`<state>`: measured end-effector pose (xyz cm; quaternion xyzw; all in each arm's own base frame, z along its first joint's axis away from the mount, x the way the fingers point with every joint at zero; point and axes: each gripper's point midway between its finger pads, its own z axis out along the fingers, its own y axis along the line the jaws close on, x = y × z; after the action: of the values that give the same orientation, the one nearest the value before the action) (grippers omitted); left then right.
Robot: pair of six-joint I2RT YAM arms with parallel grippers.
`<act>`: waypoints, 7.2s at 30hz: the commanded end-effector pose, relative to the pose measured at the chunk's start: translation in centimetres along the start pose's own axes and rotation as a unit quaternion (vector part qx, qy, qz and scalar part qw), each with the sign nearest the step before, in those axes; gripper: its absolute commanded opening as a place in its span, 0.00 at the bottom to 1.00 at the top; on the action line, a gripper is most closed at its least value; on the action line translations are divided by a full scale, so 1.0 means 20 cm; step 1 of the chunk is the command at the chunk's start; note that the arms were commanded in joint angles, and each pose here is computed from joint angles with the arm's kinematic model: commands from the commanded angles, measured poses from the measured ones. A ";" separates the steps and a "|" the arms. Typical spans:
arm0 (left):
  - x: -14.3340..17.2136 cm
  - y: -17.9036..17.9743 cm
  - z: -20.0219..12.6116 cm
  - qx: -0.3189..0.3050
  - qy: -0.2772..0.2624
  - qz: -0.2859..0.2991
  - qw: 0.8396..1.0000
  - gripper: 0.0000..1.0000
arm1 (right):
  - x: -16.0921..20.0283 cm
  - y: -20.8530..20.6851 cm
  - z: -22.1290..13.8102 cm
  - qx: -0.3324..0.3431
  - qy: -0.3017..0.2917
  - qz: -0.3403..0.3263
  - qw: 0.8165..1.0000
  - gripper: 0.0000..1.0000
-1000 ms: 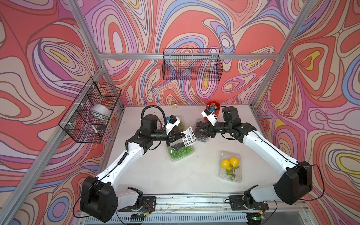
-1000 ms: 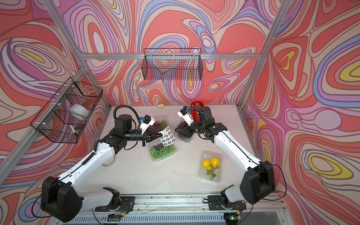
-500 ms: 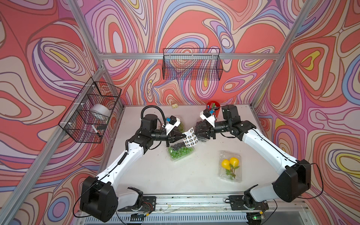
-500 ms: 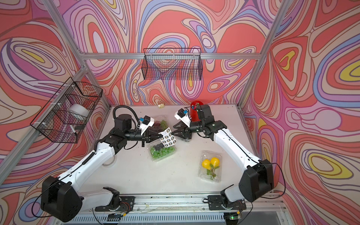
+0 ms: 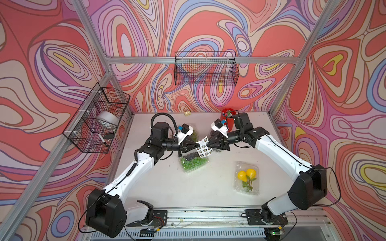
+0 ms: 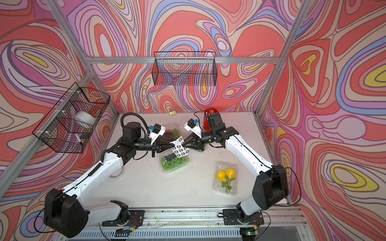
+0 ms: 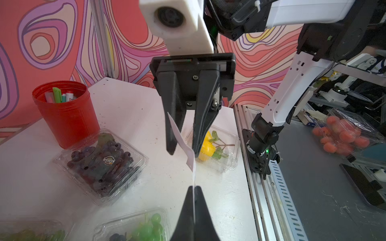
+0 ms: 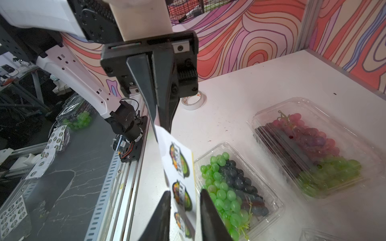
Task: Label fruit boxes
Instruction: Adjust the label sticker, then tear off the label from the label sticker, then stick the label on the fruit box.
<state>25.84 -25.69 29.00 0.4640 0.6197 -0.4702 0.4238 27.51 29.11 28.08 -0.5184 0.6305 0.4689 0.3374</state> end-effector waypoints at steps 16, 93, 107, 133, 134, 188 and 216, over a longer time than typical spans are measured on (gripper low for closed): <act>0.02 -0.04 -0.01 0.010 -0.007 0.011 1.000 0.17 | -0.10 0.05 -0.01 -0.026 -0.029 -0.033 0.999 0.00; 0.01 0.01 0.03 -0.018 -0.004 0.025 1.000 0.00 | -0.13 0.13 -0.14 0.155 -0.019 -0.134 0.979 0.30; 0.00 -0.02 0.03 -0.003 -0.007 0.029 1.000 0.00 | -0.15 0.03 0.01 0.131 -0.013 -0.146 0.981 0.37; -0.01 0.00 0.04 -0.013 -0.007 0.029 0.999 0.00 | -0.12 0.05 0.07 0.093 -0.013 -0.137 0.986 0.11; -0.02 0.00 0.03 -0.014 -0.007 0.029 0.999 0.00 | -0.12 0.05 0.07 0.092 -0.013 -0.137 0.986 0.10; 0.16 0.05 0.19 -0.036 0.051 -0.032 0.998 0.00 | 0.65 -0.11 -0.35 0.307 0.062 0.468 0.826 0.00; 0.16 0.03 0.22 -0.027 0.052 -0.033 0.998 0.00 | 1.20 0.02 -0.67 0.431 0.200 0.618 0.627 0.00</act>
<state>26.41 -28.95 24.06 0.4437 0.6833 -0.4348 0.3838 22.84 9.32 11.31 0.1032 0.9830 0.1494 0.0282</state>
